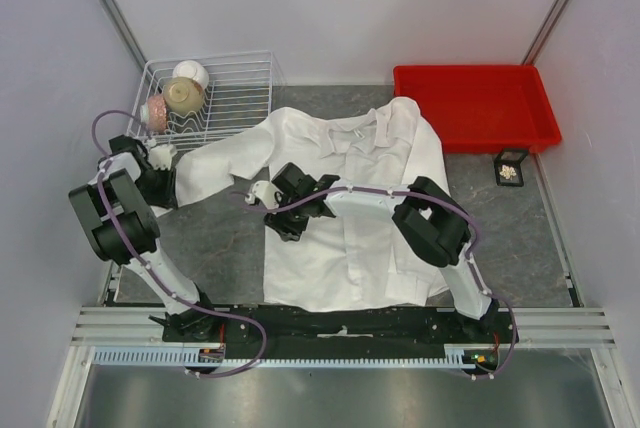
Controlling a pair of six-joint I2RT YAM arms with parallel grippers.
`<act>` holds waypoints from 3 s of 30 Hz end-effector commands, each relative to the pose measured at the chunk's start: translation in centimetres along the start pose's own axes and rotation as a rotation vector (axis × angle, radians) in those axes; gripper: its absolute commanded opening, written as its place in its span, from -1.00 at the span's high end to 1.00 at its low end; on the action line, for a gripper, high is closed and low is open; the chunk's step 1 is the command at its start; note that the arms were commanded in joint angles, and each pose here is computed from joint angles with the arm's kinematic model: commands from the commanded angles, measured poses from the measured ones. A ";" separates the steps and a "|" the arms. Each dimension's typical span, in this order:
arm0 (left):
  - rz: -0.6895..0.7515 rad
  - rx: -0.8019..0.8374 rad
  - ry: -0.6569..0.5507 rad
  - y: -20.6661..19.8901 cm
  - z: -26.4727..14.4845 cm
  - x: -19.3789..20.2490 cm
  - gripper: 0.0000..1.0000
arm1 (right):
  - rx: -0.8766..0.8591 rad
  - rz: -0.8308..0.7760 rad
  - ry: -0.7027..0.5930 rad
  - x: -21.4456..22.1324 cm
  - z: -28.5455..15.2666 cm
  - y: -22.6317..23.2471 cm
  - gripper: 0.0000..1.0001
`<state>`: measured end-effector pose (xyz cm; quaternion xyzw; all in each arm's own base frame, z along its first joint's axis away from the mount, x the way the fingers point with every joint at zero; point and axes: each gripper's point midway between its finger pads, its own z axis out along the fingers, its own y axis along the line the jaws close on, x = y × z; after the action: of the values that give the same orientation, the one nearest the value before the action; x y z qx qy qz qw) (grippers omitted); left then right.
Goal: Pin the brooch onto the clothing
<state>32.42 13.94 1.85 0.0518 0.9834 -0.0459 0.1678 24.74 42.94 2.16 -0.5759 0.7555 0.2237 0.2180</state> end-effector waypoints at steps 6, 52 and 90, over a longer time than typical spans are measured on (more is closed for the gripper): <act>0.069 0.020 -0.080 1.0 -4.6 3.4 0.22 | -0.109 -0.008 0.078 1.5 3.3 4.9 -0.04; 0.032 -0.098 -0.125 3.5 -4.4 2.4 0.06 | 0.138 0.311 -0.002 9.8 -18.7 -6.4 -0.57; 0.442 0.316 -0.213 -22.5 -4.4 -1.3 -0.14 | 0.076 0.170 0.340 18.0 -14.2 0.9 -0.40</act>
<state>29.18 -7.51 8.09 0.3031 0.9036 -0.1546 0.2603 16.91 20.05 3.19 -0.5472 0.8236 0.1273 0.0777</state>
